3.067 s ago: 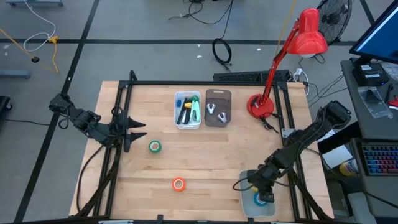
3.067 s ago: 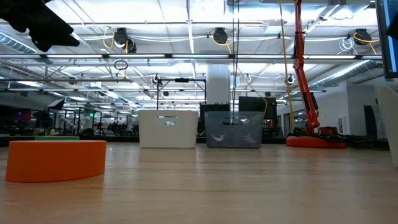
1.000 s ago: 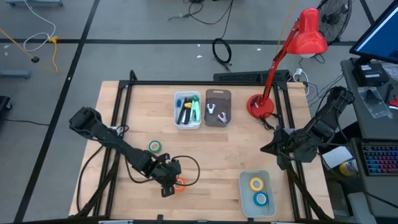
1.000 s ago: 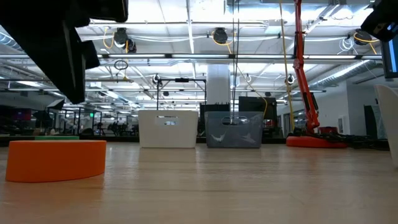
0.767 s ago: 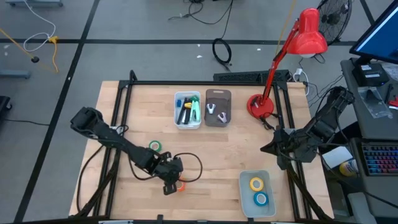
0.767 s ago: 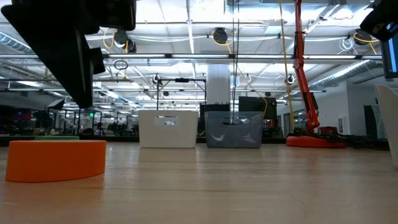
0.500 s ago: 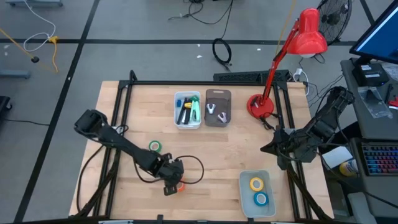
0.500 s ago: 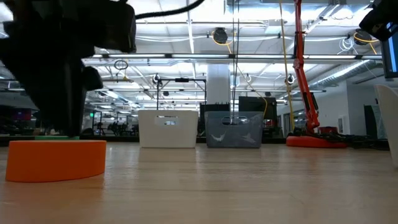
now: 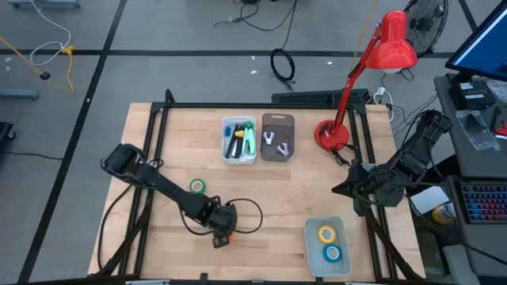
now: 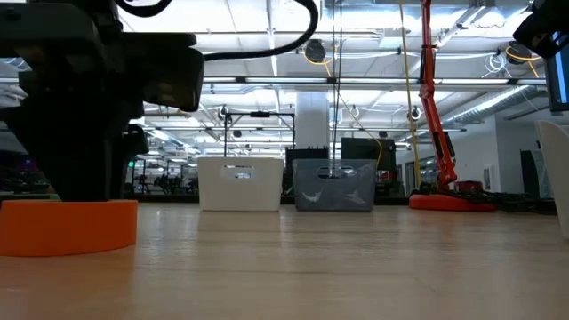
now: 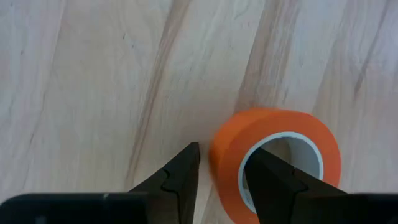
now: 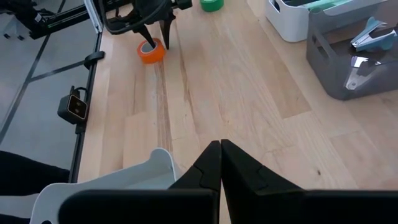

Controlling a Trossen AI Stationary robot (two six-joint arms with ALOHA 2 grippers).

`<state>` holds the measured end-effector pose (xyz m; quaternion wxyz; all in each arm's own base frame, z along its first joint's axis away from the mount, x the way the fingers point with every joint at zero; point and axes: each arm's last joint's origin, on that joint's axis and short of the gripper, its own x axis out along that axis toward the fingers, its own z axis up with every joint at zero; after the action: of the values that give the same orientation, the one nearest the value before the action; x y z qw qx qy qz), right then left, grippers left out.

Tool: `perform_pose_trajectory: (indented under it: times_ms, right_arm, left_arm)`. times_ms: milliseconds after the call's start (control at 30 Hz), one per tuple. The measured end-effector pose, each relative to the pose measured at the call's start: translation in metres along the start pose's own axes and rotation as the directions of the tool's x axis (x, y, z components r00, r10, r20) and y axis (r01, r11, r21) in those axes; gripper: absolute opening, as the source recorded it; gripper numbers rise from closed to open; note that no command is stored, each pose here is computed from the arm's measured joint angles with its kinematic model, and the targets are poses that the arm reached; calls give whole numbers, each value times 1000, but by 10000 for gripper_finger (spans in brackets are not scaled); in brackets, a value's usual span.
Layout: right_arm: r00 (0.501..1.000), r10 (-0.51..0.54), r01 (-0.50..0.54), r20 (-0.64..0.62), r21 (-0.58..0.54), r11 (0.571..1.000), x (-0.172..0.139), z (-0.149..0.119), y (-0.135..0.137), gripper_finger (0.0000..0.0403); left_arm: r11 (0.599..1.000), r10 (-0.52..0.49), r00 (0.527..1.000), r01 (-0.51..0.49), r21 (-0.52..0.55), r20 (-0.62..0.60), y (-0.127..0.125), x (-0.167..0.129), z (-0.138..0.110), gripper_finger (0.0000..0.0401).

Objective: Pick and place Stapler, Stapler remover, tape
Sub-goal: Put the orange tape into the gray bin

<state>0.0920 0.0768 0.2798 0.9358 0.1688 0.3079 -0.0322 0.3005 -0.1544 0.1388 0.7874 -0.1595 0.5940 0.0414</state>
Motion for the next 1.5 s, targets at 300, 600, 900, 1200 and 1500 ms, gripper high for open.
perform_pose_trajectory:
  times_ms: [300, 600, 900, 1200, 1500]
  right_arm:
    - [1000, 2, -2, 3, 6, 1000, 0, 0, 0, 1]
    - [1000, 4, -4, 5, 8, 1000, 0, 0, 1, 1]
    - [1000, 4, -4, 5, 12, 1000, 0, 0, 1, 1]
    - [1000, 3, -3, 4, 8, 1000, 0, 0, 1, 1]
    - [998, 46, -47, 40, 33, 998, 5, 4, 11, 1]
  left_arm:
    - [1000, -7, 1000, 7, 10, 8, 3, 0, 4, 131]
    - [1000, 8, 1000, -8, -14, 26, 10, 0, 10, 131]
    - [998, 45, 997, -47, 28, 64, 12, 0, 13, 131]
    - [997, 73, 992, -77, 31, 100, 18, 0, 19, 59]
    - [999, 20, 968, -9, -46, 251, 28, -15, 50, 37]
